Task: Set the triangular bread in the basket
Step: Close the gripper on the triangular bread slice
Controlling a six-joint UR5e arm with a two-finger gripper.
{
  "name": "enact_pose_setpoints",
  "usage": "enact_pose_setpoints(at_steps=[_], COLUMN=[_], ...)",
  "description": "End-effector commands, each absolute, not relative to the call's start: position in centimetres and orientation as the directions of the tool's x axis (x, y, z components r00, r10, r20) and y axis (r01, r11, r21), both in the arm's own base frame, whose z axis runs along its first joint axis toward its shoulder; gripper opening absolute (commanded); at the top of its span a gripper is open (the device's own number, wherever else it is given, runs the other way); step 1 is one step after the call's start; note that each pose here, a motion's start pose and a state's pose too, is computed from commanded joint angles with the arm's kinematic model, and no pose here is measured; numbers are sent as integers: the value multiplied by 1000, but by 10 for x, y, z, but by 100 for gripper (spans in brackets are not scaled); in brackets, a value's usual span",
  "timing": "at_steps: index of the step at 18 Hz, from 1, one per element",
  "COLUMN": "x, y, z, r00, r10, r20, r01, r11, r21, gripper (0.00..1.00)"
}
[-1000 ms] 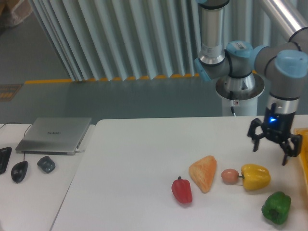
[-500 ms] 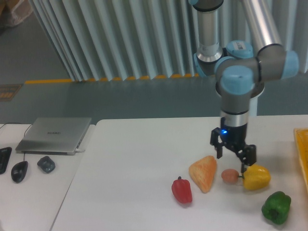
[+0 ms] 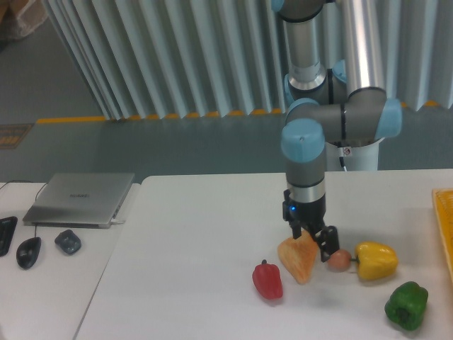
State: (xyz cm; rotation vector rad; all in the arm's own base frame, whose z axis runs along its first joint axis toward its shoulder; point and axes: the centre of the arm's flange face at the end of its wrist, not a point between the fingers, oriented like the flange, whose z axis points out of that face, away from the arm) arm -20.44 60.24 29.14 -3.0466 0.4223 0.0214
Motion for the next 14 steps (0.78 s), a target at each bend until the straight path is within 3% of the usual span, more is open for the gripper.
enact_pose_setpoints(at_steps=[9,13,14], x=[-205,-206,-207], y=[601,602,602], z=[269,263,260], r00=[962,963,963], r10=[-273,-268,-270], r20=[6,11,10], r01=[-273,-268,-270], r11=[-962,-963,-963], r21=[-32,-19,-11], gripper=[100,69,57])
